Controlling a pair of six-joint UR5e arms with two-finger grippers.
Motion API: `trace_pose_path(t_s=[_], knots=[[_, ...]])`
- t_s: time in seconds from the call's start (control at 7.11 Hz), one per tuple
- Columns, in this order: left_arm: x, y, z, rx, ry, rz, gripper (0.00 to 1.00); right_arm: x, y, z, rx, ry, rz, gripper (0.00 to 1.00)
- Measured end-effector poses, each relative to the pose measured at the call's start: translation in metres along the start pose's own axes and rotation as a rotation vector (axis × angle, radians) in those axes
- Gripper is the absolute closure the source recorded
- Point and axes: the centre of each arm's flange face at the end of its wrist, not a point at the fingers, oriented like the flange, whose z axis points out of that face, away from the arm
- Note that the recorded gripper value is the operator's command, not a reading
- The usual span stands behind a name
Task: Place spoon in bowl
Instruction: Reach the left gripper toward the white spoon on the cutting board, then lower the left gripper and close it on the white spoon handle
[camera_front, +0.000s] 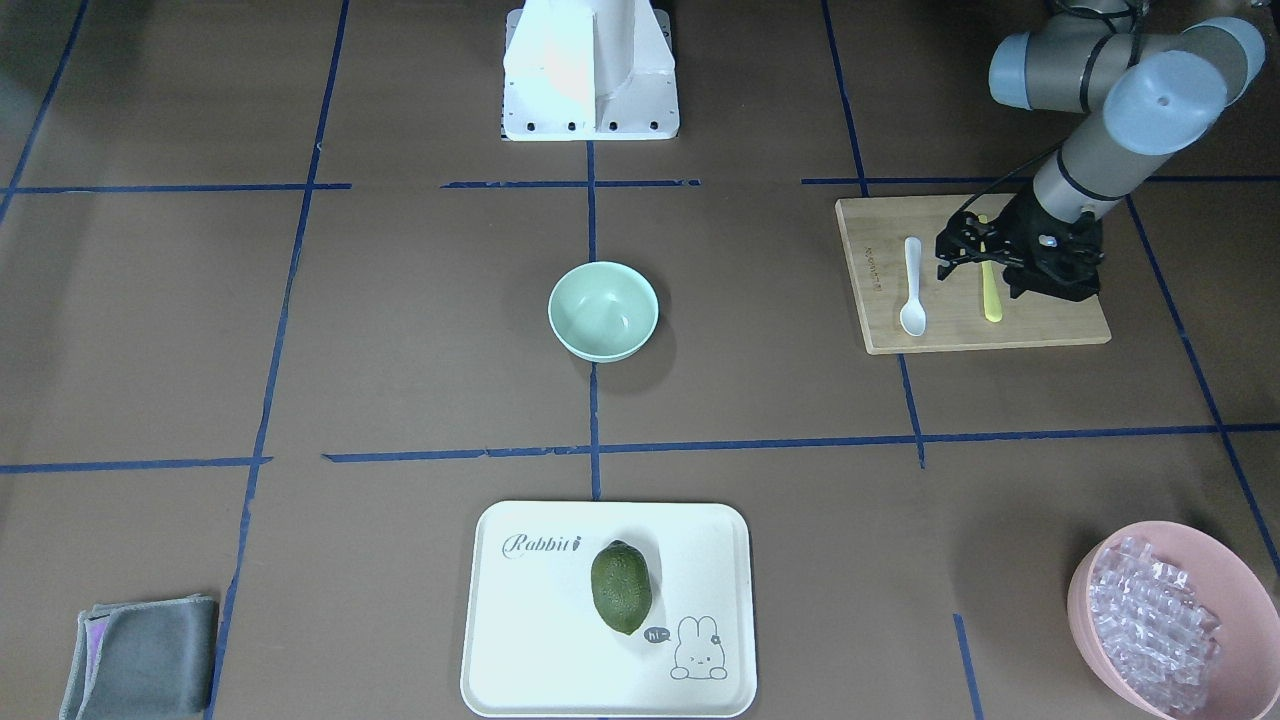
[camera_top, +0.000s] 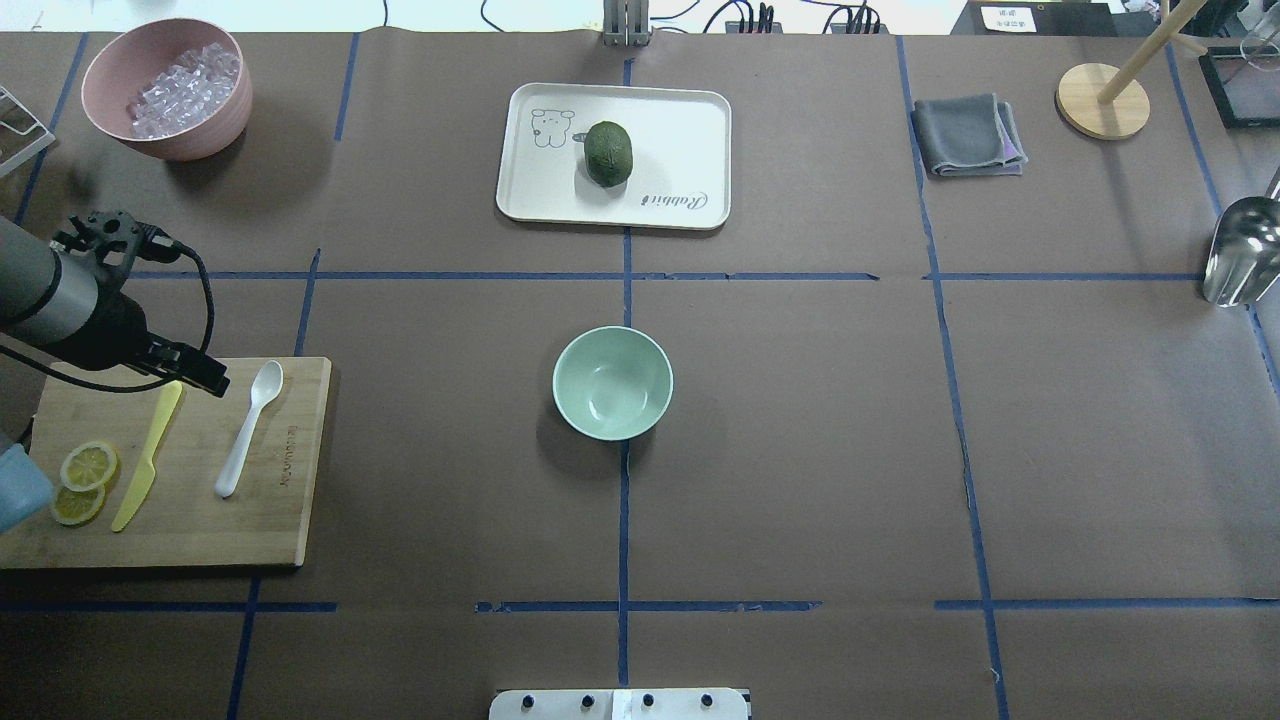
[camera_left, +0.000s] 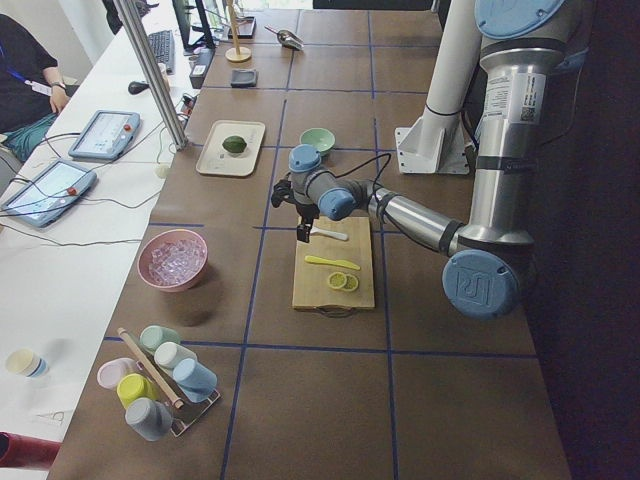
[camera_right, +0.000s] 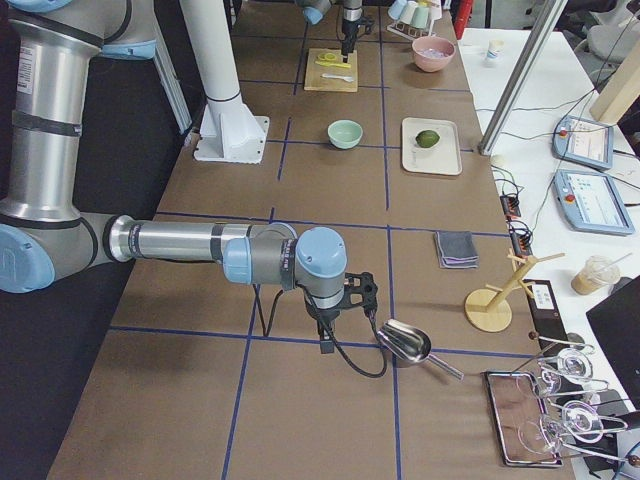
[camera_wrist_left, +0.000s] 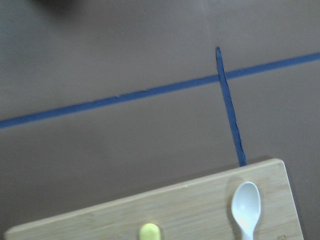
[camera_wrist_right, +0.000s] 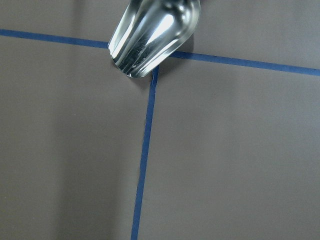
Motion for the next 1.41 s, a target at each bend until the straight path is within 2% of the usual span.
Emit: trace_pose_path(t_s=[0.42,0.56,0.7,1.12,1.41], knots=[[0.020,0.012,0.027,-0.025,-0.035,0.038,0.01,0.000,0.000,0.000,0.000,-0.001,0.000,0.00],[0.023,0.013,0.031,-0.033,-0.037,0.042,0.06,0.000,0.000,0.000,0.000,0.000,0.001,0.00],[0.028,0.015,0.036,-0.042,-0.035,0.043,0.13,0.001,0.000,0.001,-0.002,0.000,0.002,0.00],[0.044,0.021,0.050,-0.069,-0.027,0.023,0.50,0.001,0.001,0.001,-0.003,0.000,0.003,0.00],[0.046,0.020,0.054,-0.074,-0.026,0.020,0.65,0.001,0.002,0.002,-0.005,-0.001,0.004,0.00]])
